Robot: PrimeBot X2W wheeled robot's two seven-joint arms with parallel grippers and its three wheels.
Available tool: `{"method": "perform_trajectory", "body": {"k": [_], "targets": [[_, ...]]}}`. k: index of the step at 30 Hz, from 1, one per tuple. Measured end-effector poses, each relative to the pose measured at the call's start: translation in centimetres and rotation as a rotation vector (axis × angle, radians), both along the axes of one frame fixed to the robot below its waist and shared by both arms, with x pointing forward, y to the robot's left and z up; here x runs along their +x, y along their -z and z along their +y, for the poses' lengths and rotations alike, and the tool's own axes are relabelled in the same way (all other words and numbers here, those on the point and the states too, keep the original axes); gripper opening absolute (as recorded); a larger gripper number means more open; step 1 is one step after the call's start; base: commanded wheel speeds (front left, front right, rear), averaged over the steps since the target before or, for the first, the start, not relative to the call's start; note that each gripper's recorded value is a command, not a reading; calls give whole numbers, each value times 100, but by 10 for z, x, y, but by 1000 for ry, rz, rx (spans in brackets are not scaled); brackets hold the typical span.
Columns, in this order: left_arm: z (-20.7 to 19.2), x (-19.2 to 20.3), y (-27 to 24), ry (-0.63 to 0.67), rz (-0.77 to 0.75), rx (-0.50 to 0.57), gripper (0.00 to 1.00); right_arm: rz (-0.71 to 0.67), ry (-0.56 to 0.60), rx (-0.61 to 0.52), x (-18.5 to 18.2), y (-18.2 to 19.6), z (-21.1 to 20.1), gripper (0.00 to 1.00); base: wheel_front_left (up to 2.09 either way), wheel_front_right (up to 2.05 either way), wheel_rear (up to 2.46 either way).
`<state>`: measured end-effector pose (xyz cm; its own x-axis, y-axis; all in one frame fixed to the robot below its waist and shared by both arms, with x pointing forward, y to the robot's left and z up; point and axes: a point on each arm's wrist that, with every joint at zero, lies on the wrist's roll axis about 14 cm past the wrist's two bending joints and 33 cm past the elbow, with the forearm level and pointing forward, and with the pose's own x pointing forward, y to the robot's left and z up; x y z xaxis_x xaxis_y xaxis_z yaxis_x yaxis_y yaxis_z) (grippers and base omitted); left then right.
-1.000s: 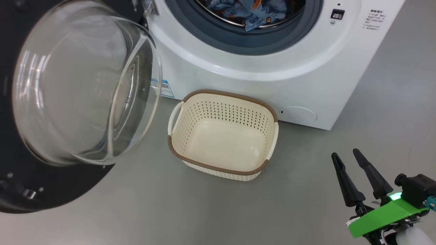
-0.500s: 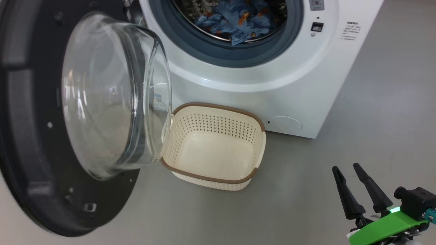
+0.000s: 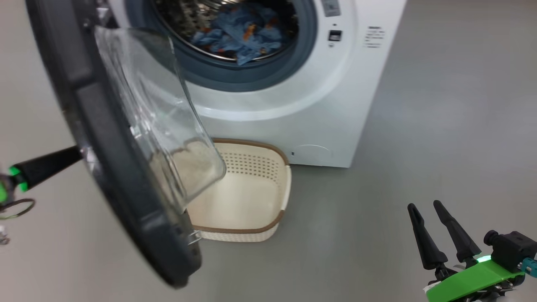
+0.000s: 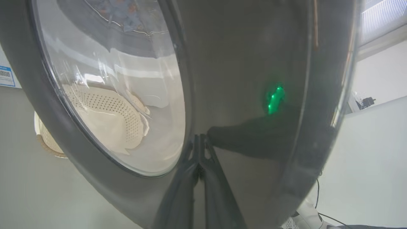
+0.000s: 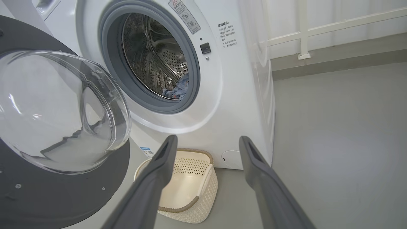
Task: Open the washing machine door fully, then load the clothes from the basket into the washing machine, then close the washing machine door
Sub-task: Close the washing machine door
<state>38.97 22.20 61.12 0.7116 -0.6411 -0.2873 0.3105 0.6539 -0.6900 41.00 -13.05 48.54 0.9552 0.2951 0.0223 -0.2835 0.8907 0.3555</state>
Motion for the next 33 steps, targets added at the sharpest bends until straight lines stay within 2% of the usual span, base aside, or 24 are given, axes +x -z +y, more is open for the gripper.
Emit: {"method": "perform_trajectory", "body": {"k": [8,17,27,33], "targets": [[-59,37,-10,112,-76,-10,0,11,93,14,-11,2,-27,100,0,0,0],[-112,81,-18,147,-146,-63,0,27,205,14,-24,6,-61,100,0,0,0],[-145,113,-10,154,-160,-107,0,37,301,14,-32,9,-89,100,0,0,0],[-128,110,-1,85,-163,-106,0,25,295,14,-29,5,-88,100,0,0,0]]}}
